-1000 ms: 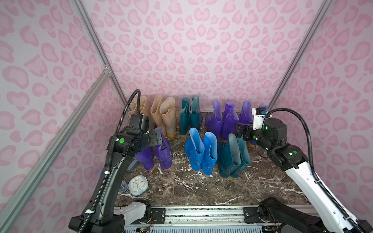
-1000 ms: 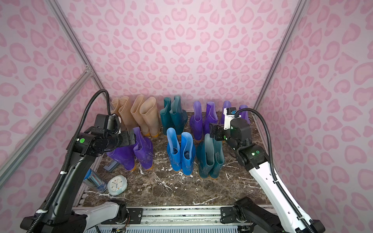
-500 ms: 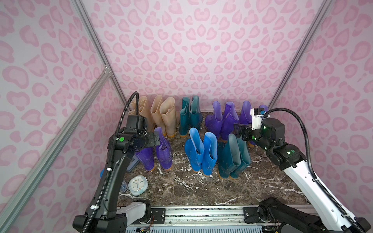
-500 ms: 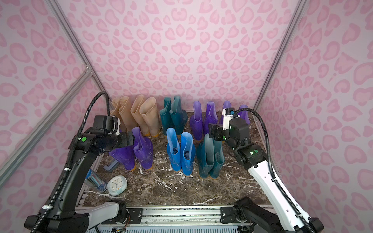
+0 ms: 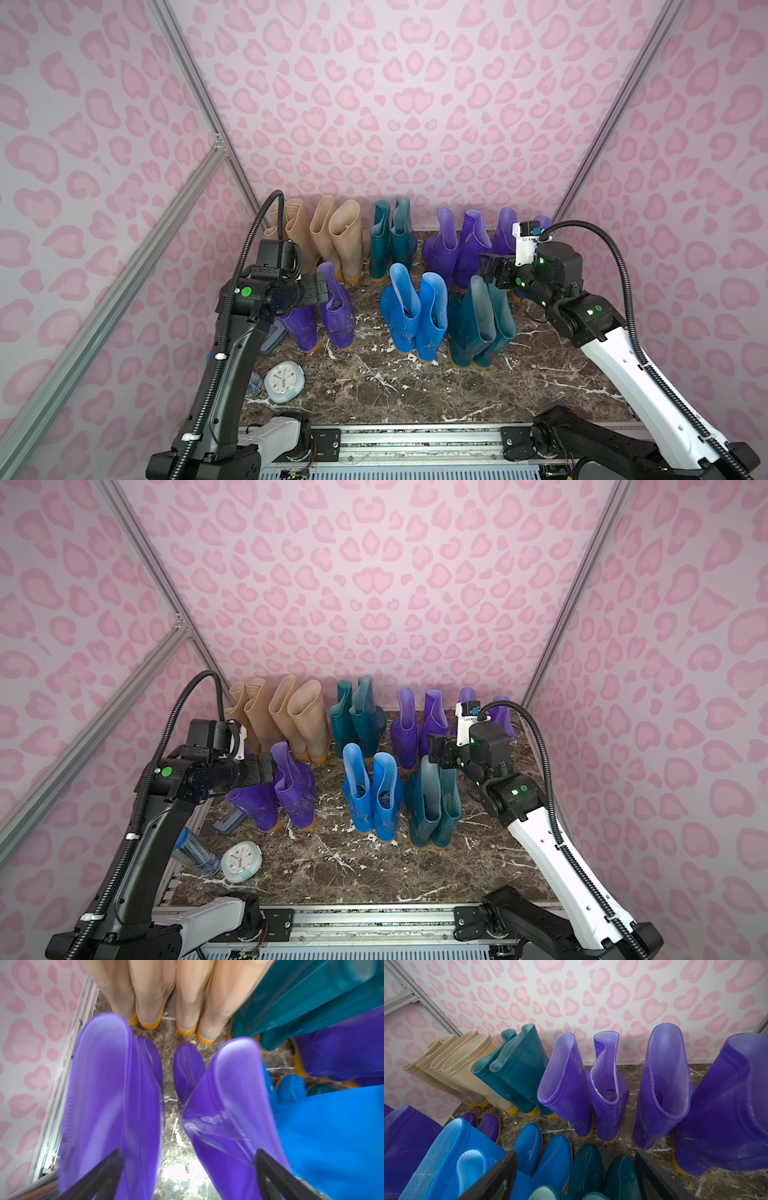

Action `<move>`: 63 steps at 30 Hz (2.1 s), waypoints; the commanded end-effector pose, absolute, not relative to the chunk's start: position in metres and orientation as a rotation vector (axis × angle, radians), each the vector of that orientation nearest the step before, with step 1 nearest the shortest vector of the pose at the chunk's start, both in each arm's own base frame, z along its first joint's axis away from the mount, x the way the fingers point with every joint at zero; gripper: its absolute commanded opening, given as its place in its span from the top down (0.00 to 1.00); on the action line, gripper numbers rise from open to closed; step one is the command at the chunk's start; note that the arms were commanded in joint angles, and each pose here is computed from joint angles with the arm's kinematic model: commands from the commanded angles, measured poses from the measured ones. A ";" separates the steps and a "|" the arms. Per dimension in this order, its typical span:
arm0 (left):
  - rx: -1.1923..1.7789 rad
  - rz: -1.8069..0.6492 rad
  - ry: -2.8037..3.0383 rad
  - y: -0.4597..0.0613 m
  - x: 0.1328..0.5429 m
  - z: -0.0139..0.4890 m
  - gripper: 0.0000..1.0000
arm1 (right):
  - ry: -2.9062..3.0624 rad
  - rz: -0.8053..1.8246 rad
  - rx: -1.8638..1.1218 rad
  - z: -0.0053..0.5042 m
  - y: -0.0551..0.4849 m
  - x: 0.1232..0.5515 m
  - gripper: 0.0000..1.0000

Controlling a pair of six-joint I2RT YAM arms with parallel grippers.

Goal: Match and arrange rain boots in pairs
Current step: Adjust a pair of rain boots at the center of the board.

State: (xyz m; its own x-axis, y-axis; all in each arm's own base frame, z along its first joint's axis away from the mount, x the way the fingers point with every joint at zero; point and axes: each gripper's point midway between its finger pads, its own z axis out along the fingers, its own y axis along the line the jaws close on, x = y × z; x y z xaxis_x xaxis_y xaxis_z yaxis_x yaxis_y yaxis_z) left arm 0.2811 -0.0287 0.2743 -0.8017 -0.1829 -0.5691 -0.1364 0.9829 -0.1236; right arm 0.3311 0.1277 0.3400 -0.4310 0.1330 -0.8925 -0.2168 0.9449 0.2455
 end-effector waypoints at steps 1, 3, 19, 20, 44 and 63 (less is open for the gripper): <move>-0.247 -0.038 2.504 -0.020 0.285 0.269 0.00 | 1.960 0.391 -0.065 0.345 0.128 0.332 0.11; -0.251 -0.053 2.501 -0.022 0.285 0.269 0.00 | 1.961 0.386 -0.064 0.345 0.127 0.331 0.11; -0.185 -0.432 2.404 -0.069 0.291 0.283 0.01 | 1.966 0.383 -0.072 0.342 0.128 0.331 0.11; -0.187 -0.422 2.409 -0.068 0.291 0.281 0.01 | 1.964 0.383 -0.073 0.342 0.128 0.331 0.11; -0.223 -0.271 2.512 -0.049 0.275 0.240 0.52 | 1.961 0.383 -0.074 0.344 0.128 0.330 0.11; 0.169 -0.660 2.441 -0.141 0.292 0.274 0.98 | 1.952 0.378 -0.067 0.346 0.125 0.329 0.10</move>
State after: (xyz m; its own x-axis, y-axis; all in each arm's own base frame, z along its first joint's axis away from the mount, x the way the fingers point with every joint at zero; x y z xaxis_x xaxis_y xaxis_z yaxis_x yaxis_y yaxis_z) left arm 0.2824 -0.1169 0.2559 -0.8573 -0.0740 -0.5095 0.1424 0.9169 -0.3729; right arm 0.3287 0.1271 0.3434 -0.4195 0.1262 -0.8989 -0.2246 0.9451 0.2375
